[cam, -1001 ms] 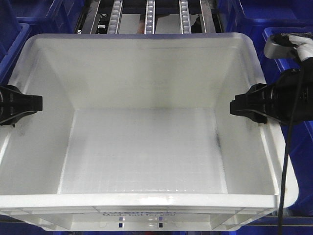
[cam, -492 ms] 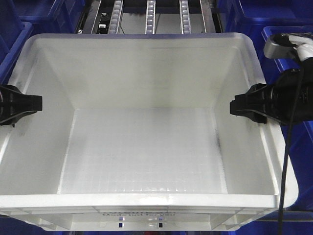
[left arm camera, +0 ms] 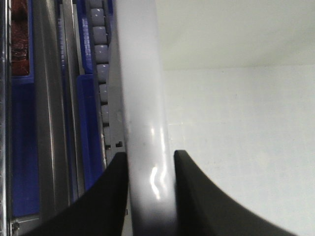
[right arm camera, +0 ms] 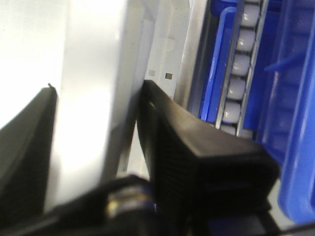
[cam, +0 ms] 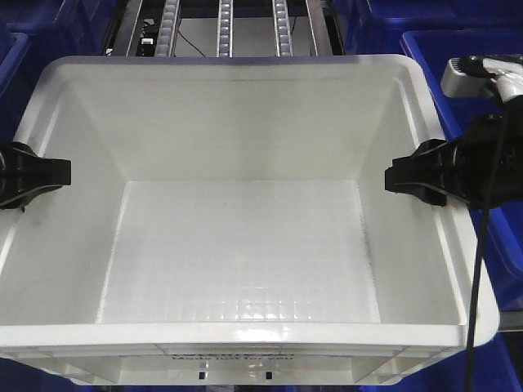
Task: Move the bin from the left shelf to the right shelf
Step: 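Hold the tote with both grippers while the base turns away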
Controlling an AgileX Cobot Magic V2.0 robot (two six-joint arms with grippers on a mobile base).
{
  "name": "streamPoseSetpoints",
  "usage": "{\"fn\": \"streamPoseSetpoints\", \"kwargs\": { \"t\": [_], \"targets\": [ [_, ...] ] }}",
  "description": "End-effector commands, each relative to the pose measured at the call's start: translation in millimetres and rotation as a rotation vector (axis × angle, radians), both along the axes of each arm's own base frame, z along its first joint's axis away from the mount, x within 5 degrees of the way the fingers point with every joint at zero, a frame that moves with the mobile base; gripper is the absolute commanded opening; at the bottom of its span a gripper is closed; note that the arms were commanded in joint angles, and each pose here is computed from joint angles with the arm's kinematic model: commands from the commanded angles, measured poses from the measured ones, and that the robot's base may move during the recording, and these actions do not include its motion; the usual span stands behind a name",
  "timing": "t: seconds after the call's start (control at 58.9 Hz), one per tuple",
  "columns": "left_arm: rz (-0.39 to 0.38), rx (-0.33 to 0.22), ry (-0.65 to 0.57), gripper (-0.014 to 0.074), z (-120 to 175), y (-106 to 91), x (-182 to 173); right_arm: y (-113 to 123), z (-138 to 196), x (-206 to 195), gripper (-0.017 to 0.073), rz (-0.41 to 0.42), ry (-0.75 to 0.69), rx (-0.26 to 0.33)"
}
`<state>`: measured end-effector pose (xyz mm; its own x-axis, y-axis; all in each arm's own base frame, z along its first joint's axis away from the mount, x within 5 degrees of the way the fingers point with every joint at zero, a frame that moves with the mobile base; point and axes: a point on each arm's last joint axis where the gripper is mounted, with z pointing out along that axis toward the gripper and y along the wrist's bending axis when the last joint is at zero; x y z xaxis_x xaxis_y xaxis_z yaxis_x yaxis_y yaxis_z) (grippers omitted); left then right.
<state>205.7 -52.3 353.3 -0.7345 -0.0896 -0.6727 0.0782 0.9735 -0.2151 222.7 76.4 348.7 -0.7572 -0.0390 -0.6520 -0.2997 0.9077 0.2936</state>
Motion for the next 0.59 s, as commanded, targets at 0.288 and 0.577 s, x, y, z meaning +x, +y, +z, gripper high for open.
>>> {"fn": "streamPoseSetpoints", "kwargs": {
  "t": [0.288, 0.577],
  "targets": [
    [-0.017, -0.020, -0.193, -0.0006, 26.3, -0.5, 0.5, -0.9, 27.0, -2.4, -0.0005, -0.004, -0.150, 0.043],
    [-0.017, -0.020, -0.193, -0.0006, 26.3, -0.5, 0.5, -0.9, 27.0, -2.4, -0.0005, -0.004, -0.150, 0.043]
  ]
}}
